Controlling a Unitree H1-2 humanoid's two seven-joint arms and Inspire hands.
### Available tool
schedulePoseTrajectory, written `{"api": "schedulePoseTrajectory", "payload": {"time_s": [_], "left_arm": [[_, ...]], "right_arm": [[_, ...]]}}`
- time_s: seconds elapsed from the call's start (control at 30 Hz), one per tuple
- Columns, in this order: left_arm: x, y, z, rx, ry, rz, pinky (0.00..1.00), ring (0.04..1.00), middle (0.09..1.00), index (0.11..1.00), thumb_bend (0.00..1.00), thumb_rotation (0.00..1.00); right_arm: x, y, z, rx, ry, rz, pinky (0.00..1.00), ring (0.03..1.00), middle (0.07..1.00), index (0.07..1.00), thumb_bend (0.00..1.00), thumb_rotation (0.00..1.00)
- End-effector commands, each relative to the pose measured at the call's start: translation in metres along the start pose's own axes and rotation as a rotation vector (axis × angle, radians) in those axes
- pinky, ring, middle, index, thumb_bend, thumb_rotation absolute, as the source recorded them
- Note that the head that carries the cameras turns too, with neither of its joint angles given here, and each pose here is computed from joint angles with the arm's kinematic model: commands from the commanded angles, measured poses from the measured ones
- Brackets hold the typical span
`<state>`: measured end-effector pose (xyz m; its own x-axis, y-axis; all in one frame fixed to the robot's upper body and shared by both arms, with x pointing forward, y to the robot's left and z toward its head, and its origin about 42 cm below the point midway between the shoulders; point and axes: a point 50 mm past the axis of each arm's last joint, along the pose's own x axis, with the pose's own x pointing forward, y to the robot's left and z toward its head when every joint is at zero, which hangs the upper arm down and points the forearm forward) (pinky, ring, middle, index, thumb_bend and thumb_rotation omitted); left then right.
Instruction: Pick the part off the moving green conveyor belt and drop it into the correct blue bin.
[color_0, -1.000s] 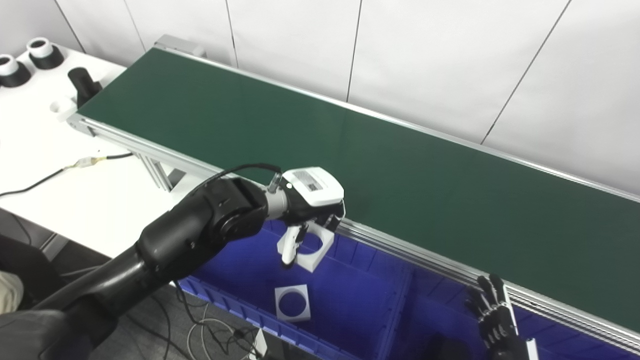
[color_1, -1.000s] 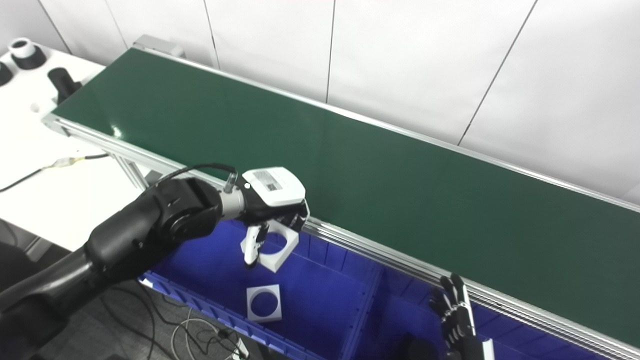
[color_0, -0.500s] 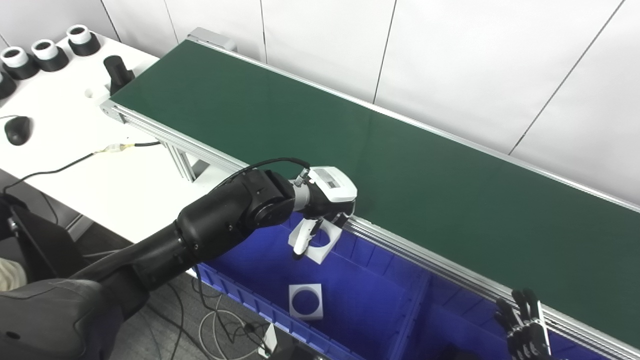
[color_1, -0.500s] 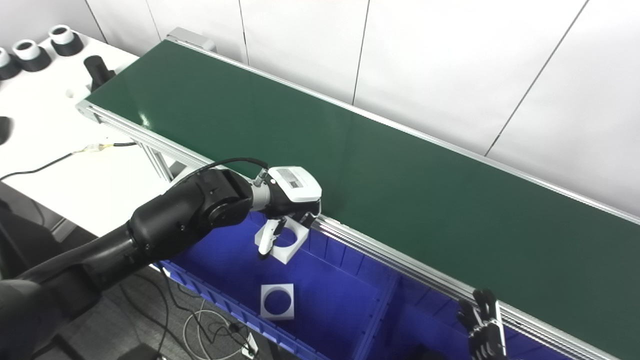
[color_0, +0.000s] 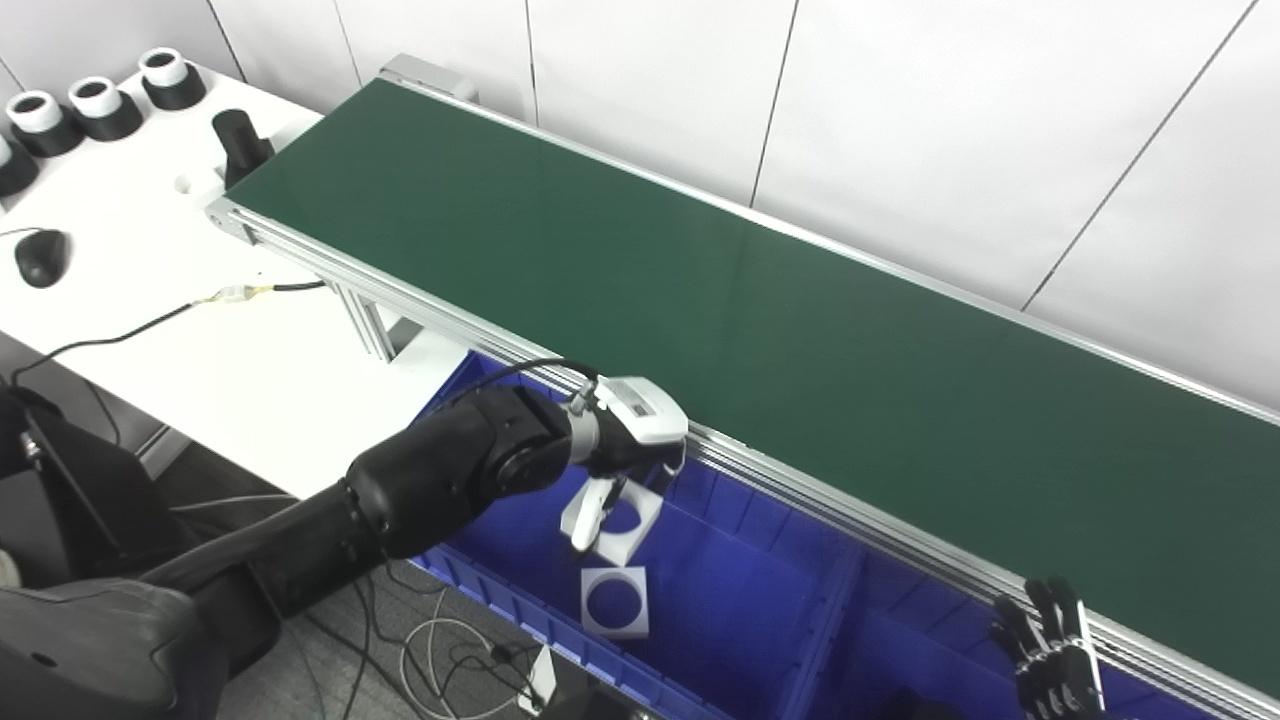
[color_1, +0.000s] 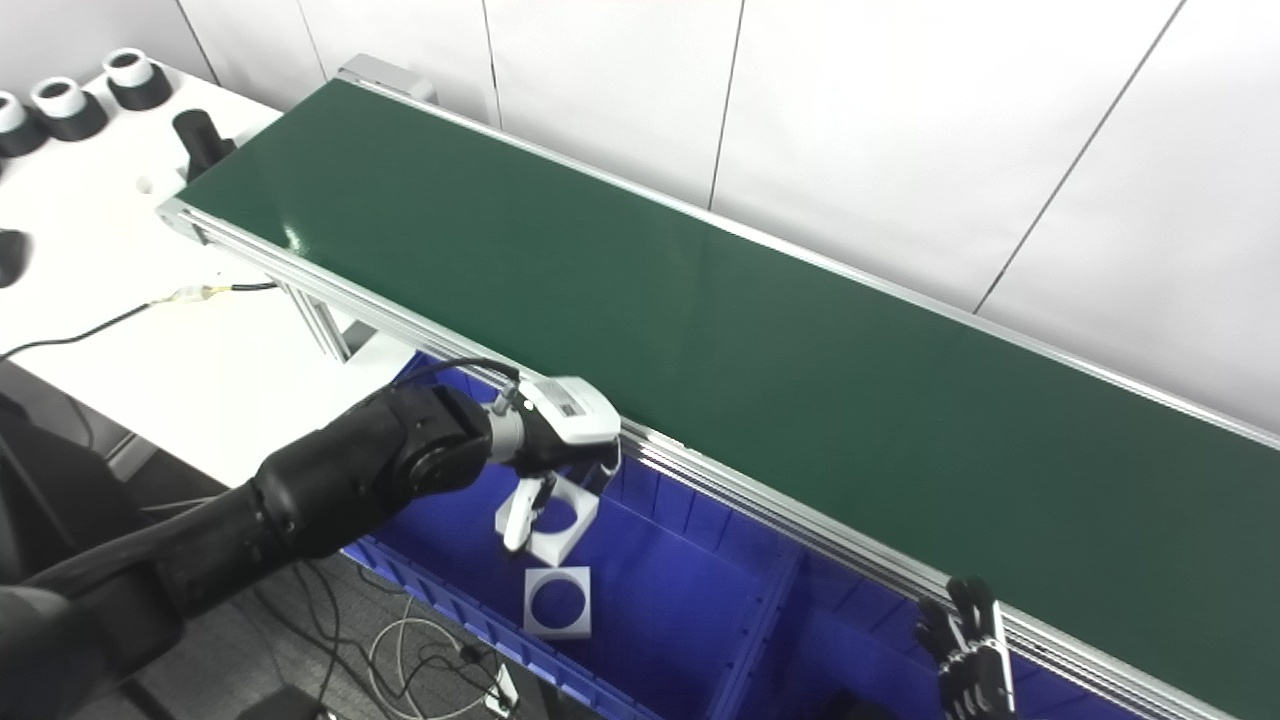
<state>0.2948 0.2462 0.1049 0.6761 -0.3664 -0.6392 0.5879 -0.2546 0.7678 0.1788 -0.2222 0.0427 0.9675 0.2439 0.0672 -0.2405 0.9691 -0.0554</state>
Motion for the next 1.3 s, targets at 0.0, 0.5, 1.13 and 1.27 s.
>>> {"api": "schedulePoseTrajectory", "payload": {"time_s": [0.0, 0.5, 1.13, 1.27], "left_arm": [[-0.001, 0.008, 0.003, 0.009, 0.000, 0.037, 0.27, 0.342, 0.426, 0.515, 0.52, 0.00], [0.006, -0.028, 0.016, 0.041, -0.018, 0.016, 0.30, 0.368, 0.436, 0.509, 0.52, 0.00], [0.005, -0.031, 0.015, 0.030, -0.032, 0.122, 0.38, 0.451, 0.526, 0.492, 0.52, 0.06], [0.006, -0.031, 0.014, 0.047, -0.031, 0.114, 0.45, 0.518, 0.610, 0.594, 0.85, 0.26]], "right_arm": [[0.005, -0.001, 0.012, -0.011, -0.084, 0.000, 0.86, 0.893, 0.955, 0.980, 0.92, 0.97], [0.005, -0.001, 0.013, -0.011, -0.087, -0.001, 0.85, 0.889, 0.953, 0.976, 0.90, 0.97], [0.004, 0.000, 0.012, -0.014, -0.082, -0.001, 0.85, 0.882, 0.948, 0.974, 0.91, 0.97], [0.004, 0.001, 0.012, -0.012, -0.082, 0.001, 0.85, 0.884, 0.948, 0.977, 0.92, 0.97]]}}
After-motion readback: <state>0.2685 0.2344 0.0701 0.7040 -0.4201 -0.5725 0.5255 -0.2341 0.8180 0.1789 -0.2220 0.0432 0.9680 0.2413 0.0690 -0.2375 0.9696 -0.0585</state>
